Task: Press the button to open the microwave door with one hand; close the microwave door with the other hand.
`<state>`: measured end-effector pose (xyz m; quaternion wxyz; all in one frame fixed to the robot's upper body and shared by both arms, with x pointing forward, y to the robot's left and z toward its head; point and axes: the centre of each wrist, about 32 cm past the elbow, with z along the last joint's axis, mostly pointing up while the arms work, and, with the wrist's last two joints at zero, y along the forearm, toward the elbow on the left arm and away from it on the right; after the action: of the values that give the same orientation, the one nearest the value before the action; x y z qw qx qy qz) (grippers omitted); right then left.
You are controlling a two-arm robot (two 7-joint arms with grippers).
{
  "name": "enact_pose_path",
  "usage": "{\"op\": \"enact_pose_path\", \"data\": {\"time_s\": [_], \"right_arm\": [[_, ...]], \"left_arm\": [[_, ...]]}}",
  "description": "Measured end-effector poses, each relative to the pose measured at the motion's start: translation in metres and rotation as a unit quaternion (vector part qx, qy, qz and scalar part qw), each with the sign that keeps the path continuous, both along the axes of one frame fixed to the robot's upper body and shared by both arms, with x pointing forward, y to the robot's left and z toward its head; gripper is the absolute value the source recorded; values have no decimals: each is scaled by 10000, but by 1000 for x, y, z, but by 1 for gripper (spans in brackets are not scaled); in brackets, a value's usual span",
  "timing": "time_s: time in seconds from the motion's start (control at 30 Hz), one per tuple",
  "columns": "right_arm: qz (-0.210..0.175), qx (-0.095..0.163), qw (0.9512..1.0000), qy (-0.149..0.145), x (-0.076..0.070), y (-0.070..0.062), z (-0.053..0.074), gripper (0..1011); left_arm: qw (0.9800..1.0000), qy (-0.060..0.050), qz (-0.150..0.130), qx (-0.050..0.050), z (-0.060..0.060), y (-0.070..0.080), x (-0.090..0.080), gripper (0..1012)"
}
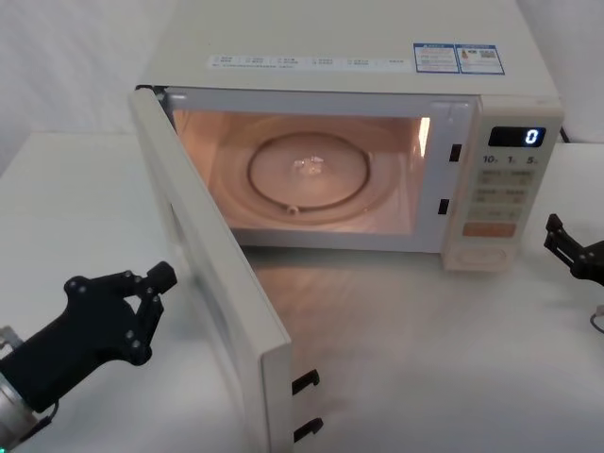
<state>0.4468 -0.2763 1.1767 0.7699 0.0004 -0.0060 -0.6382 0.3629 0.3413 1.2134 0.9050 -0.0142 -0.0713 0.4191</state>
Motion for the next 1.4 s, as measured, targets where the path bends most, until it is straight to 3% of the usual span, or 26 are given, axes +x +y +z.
{"op": "enact_pose_path", "data": {"time_s": [0.07, 0.27, 0.67, 0.97, 1.3, 1.4], "right_arm": [[0, 0, 10000, 0, 0, 0, 0, 1002], [0, 0, 10000, 0, 0, 0, 0, 1002], [1, 0, 10000, 0, 0, 0, 0, 1002], [0, 0, 10000, 0, 0, 0, 0, 1002], [0, 0, 10000, 0, 0, 0, 0, 1002], [1, 0, 10000, 0, 0, 0, 0, 1002]], "left_arm": [[9998, -44, -150, 99, 7, 0, 2, 0], [9987, -103, -450, 193, 19, 2, 4, 0], [9972, -182, -710, 153, 26, -1, 9, 0], [9941, -232, -1055, 125, 25, -14, 27, 0], [9912, -131, -1299, -226, 11, -36, 49, 0], [9906, -117, -1332, -276, 9, -41, 53, 0]]}}
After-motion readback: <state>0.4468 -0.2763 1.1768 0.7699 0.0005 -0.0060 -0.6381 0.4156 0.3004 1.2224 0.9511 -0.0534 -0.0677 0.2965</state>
